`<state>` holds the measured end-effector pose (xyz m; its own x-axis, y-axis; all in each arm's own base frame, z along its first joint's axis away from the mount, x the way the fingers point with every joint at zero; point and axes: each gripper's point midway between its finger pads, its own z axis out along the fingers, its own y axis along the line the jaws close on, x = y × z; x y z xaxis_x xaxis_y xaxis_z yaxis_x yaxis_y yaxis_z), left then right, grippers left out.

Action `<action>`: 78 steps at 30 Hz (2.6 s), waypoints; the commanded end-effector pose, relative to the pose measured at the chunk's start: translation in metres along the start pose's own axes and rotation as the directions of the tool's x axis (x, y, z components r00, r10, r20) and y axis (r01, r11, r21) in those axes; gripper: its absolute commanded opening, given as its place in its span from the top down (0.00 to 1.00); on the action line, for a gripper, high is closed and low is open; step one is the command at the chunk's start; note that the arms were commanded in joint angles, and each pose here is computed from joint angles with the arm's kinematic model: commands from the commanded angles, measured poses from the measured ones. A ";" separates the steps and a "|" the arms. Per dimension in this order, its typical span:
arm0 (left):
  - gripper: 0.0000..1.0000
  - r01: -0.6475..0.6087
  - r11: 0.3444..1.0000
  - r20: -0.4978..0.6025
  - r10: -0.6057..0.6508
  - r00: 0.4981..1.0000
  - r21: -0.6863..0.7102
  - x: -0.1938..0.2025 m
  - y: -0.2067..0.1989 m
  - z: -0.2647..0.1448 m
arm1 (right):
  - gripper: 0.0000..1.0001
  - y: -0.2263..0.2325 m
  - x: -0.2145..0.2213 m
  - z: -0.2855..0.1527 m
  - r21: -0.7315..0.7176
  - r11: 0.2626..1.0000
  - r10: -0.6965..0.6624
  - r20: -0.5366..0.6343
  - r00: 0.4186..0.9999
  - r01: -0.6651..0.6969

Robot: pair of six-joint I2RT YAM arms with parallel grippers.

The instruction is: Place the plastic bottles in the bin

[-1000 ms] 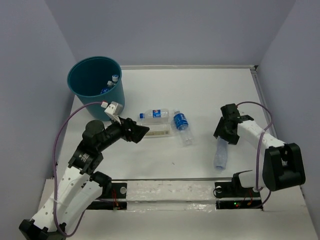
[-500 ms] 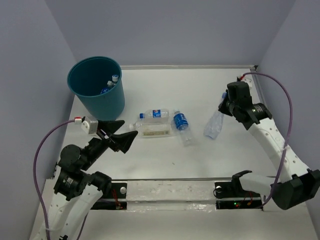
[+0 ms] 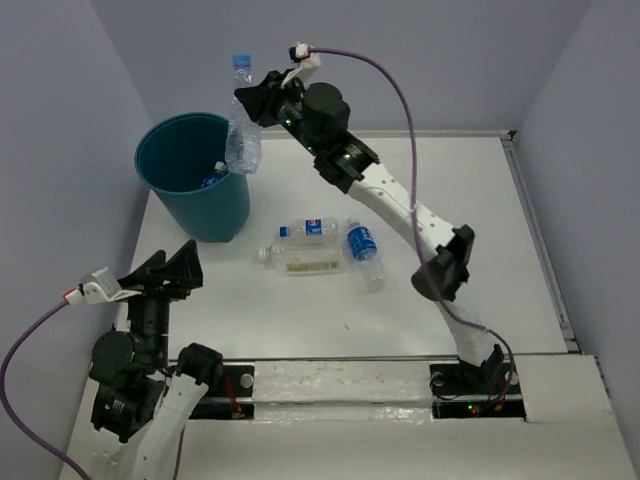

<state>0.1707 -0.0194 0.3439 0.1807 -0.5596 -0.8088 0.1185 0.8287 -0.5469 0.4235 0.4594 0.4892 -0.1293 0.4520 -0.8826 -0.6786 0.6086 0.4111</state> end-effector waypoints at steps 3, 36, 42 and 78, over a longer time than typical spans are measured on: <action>0.01 0.079 0.983 0.107 -0.062 0.992 -0.167 -0.020 0.029 -0.006 | 0.93 0.065 -0.024 0.030 -0.279 0.960 0.079 0.287 0.955 0.004; 0.01 0.071 0.995 -0.006 -0.071 0.997 -0.076 0.008 0.009 0.009 | 0.85 -0.005 0.066 0.067 -0.048 0.981 0.188 0.456 0.870 -0.187; 0.01 0.068 0.995 -0.011 -0.069 0.998 -0.076 0.009 0.008 0.011 | 0.71 -0.004 0.107 0.072 -0.019 0.999 0.038 0.364 0.931 -0.033; 0.02 0.219 0.974 -0.588 -0.143 0.796 0.060 0.173 -0.051 0.044 | 0.25 -0.160 0.136 -0.268 0.364 0.896 0.010 -0.586 0.810 0.253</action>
<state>0.2462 -0.1451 0.2382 -0.4318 -0.5080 -0.7453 0.1930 0.7551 -0.6265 0.3435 0.2833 0.3998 -0.1570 0.2190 -0.9630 -0.5326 0.8024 0.2693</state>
